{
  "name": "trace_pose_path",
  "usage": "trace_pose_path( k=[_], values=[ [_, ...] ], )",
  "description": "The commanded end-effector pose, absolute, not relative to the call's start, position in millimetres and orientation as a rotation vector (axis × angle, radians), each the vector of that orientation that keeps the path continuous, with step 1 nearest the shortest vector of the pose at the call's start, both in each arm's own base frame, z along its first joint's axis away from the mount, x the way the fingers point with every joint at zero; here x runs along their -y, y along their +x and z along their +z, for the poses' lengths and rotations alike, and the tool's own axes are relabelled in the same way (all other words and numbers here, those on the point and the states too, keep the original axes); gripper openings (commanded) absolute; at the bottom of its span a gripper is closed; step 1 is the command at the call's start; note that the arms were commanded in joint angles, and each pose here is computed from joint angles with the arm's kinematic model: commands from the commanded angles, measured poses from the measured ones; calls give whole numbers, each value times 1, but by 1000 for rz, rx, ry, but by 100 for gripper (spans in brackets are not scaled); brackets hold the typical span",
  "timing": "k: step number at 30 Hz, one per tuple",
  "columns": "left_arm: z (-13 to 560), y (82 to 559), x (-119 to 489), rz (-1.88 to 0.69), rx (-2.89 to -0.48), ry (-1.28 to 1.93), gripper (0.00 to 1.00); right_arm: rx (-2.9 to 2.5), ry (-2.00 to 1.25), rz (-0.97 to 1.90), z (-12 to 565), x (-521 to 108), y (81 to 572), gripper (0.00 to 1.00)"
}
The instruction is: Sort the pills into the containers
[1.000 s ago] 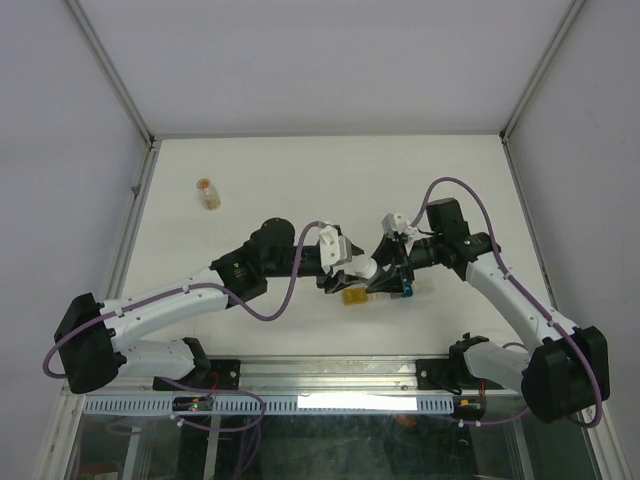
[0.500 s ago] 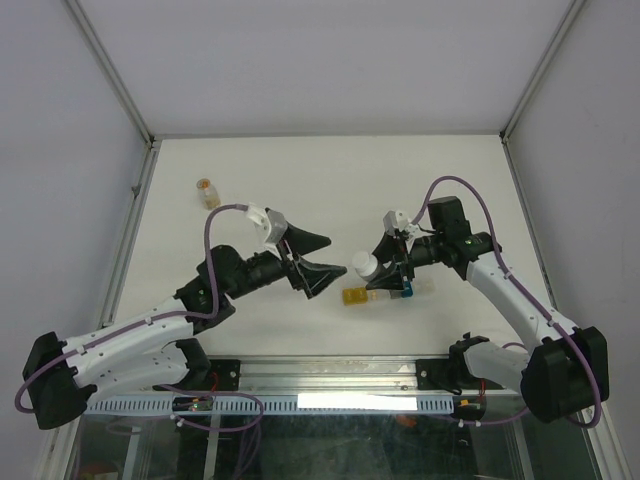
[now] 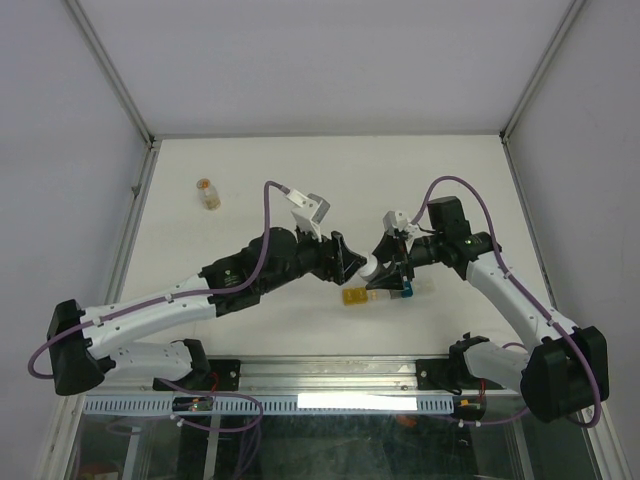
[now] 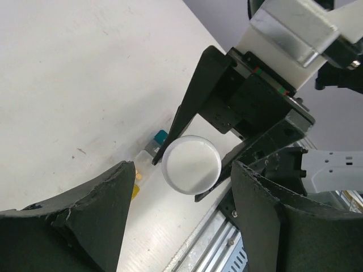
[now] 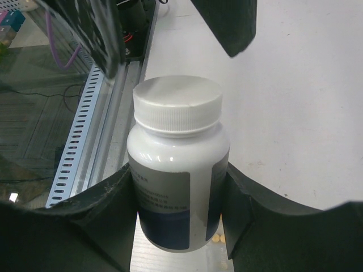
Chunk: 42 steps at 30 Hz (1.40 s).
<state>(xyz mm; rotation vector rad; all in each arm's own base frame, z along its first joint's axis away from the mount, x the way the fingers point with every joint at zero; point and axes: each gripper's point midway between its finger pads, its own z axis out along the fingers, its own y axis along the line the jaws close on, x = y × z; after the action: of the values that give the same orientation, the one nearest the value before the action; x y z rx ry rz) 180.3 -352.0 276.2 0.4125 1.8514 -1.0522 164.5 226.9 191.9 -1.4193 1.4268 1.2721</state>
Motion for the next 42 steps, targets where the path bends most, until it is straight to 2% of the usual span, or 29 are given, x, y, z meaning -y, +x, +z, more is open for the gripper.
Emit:
trace_pose_path(
  k=[1,6,11,13,14,15,17,21,25,27,28,29,30,34,35,36,42],
  values=[
    [285,185,364,-1048,-1859,424,69,-1341,-1433,1236,212,-231,173,0],
    [280,181,377,-1068,-1876,486,63,-1339,-1435,1239,212,-231,172,0],
    [280,180,381,-1077,-1878,510,52,-1342,-1435,1239,211,-231,173,0],
    [279,179,382,-1076,-1879,519,45,-1346,-1433,1239,210,-231,173,0],
    [278,179,382,-1074,-1876,531,37,-1347,-1433,1241,210,-231,173,0],
    [277,178,382,-1074,-1875,542,26,-1348,-1433,1240,210,-231,173,0],
    [273,173,384,-1075,-1862,610,18,-1348,-1433,1240,210,-231,173,0],
    [259,143,389,-1107,-1705,1018,9,-1344,-1434,1241,210,-231,173,0],
    [238,101,378,-1129,-1254,1553,9,-1338,-1437,1245,210,-232,172,0],
    [229,100,370,-1056,-1011,1718,12,-1339,-1439,1249,209,-232,171,0],
    [231,111,368,-1005,-931,1739,17,-1342,-1440,1252,208,-233,171,0],
    [242,132,365,-978,-925,1704,29,-1345,-1440,1251,207,-233,172,0],
    [252,147,363,-988,-932,1674,50,-1344,-1441,1248,207,-233,172,0],
    [294,185,361,-981,-1075,1383,93,-1347,-1443,1235,206,-232,173,0],
    [301,186,359,-1004,-1104,1305,98,-1349,-1443,1234,206,-232,173,0],
    [309,187,356,-1031,-1135,1230,99,-1349,-1444,1233,206,-232,173,0],
    [320,185,333,-1267,-1398,748,98,-1358,-1442,1241,204,-232,174,0]
  ],
)
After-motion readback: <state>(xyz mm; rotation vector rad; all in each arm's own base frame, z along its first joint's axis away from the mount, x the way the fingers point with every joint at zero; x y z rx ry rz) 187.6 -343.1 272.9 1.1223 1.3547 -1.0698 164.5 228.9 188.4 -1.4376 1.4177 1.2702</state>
